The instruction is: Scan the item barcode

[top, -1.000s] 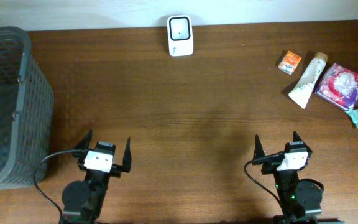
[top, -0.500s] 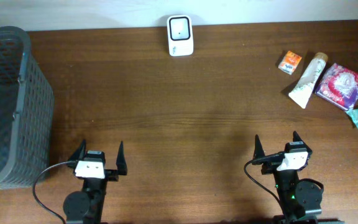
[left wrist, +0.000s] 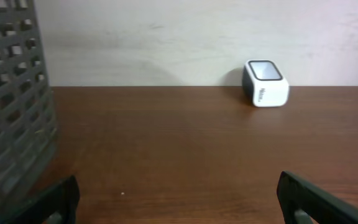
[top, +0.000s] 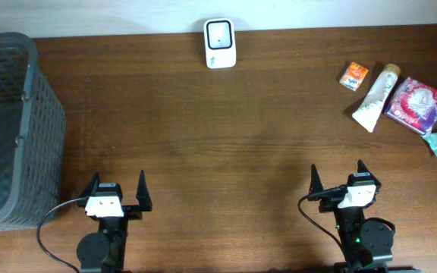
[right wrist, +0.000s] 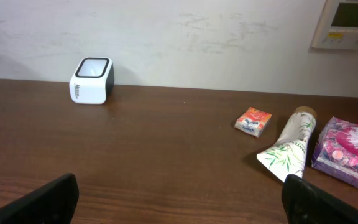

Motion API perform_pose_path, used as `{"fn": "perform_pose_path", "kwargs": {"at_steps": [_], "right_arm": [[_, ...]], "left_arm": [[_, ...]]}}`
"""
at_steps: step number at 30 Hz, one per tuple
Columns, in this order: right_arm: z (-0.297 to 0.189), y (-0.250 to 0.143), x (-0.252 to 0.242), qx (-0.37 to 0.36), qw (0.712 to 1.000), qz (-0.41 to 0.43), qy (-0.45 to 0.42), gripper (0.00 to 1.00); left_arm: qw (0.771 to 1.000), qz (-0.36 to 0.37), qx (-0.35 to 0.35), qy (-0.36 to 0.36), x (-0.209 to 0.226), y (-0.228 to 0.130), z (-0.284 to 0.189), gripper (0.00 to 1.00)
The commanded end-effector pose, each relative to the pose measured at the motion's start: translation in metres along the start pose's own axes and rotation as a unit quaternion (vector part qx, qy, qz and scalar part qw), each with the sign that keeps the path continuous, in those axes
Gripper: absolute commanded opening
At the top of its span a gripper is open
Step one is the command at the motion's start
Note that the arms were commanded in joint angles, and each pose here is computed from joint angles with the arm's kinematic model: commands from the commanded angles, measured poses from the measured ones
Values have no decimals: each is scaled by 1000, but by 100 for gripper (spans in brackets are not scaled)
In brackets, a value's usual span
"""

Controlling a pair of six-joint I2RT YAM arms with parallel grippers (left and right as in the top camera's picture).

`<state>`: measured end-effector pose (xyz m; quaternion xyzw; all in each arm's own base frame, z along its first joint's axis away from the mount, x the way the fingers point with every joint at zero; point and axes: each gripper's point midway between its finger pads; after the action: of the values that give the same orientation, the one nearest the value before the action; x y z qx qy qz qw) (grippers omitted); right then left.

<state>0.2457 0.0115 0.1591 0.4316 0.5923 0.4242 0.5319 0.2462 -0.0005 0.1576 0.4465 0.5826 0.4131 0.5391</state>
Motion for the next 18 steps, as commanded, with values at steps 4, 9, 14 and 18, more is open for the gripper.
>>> {"fn": "perform_pose_path", "kwargs": {"at_steps": [4, 9, 14, 18], "right_arm": [[0, -4, 0, 3, 1000, 1, -1, 99], [0, -4, 0, 3, 1000, 1, -1, 99], [0, -4, 0, 3, 1000, 1, -1, 99], [0, -4, 0, 3, 1000, 1, -1, 99]], "left_arm": [[1000, 8, -5, 23, 9, 1, 0, 99], [1000, 8, -6, 21, 8, 1, 0, 99], [1000, 8, -5, 21, 8, 1, 0, 99], [1000, 8, -5, 21, 8, 1, 0, 99]]}}
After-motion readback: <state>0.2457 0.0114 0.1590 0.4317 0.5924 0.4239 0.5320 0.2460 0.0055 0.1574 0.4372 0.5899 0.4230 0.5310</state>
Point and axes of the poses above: each gripper's point midway between its finger pads, its own z axis out along the fingers, its own x axis along the line the jaws close on, y = z × x, and after that the axes turned 14 degrees about -z, right-handed
